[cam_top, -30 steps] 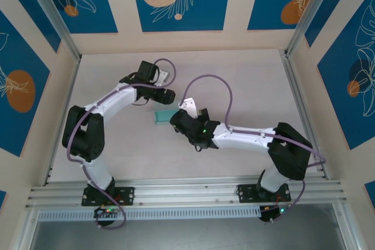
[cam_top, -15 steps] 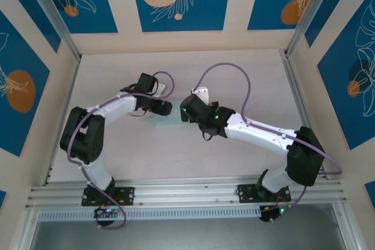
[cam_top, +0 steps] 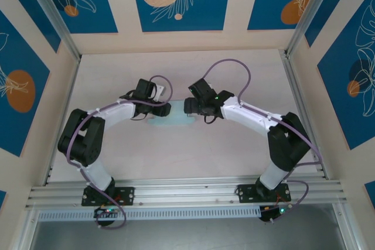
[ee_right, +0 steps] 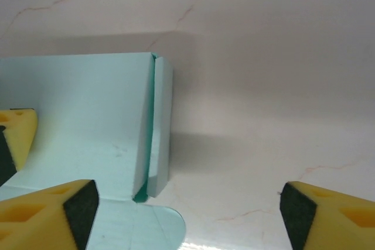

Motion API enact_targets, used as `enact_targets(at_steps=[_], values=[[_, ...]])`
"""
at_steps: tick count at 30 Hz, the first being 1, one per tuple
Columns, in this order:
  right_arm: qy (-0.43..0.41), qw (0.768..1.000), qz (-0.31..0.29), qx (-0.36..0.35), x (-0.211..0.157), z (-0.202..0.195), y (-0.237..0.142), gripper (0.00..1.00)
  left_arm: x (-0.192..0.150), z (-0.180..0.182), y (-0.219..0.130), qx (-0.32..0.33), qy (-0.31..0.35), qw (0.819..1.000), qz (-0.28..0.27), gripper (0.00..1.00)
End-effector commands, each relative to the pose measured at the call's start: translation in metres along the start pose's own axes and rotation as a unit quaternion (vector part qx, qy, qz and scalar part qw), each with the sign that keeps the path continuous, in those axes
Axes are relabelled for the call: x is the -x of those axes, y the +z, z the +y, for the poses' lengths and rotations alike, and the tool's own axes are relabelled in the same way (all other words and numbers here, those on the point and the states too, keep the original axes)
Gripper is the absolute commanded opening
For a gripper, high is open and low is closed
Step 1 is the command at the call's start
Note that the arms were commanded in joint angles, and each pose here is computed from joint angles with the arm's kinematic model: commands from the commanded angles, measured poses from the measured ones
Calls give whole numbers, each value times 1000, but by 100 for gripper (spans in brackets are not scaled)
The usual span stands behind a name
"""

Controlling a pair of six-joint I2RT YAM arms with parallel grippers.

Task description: Fold the paper box

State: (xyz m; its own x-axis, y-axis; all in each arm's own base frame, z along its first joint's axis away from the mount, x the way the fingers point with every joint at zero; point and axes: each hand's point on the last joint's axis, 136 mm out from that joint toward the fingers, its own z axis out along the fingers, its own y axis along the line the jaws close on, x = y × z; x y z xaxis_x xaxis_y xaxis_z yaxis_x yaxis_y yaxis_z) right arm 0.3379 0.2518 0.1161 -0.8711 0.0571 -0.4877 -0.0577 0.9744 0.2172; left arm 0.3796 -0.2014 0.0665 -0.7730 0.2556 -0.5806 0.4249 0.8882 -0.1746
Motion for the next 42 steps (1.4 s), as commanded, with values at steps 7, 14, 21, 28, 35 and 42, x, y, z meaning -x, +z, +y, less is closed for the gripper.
enact_targets(at_steps=[7,14,21,28,35,42], values=[[-17,995,79,58,-12,29,38,73,-63,12,16,37,-33,995,85,72],[-4,991,130,38,-38,16,74,57,-52,12,8,41,-39,996,62,73],[6,989,149,22,-54,5,88,48,-24,5,-21,35,-59,998,-1,72],[6,987,161,19,-62,2,92,48,-28,16,-48,75,-76,994,-3,73],[-11,987,155,40,-58,15,86,48,-64,22,-26,67,-96,992,46,68],[-48,989,137,33,-50,18,75,48,-72,24,-5,61,-103,991,66,42]])
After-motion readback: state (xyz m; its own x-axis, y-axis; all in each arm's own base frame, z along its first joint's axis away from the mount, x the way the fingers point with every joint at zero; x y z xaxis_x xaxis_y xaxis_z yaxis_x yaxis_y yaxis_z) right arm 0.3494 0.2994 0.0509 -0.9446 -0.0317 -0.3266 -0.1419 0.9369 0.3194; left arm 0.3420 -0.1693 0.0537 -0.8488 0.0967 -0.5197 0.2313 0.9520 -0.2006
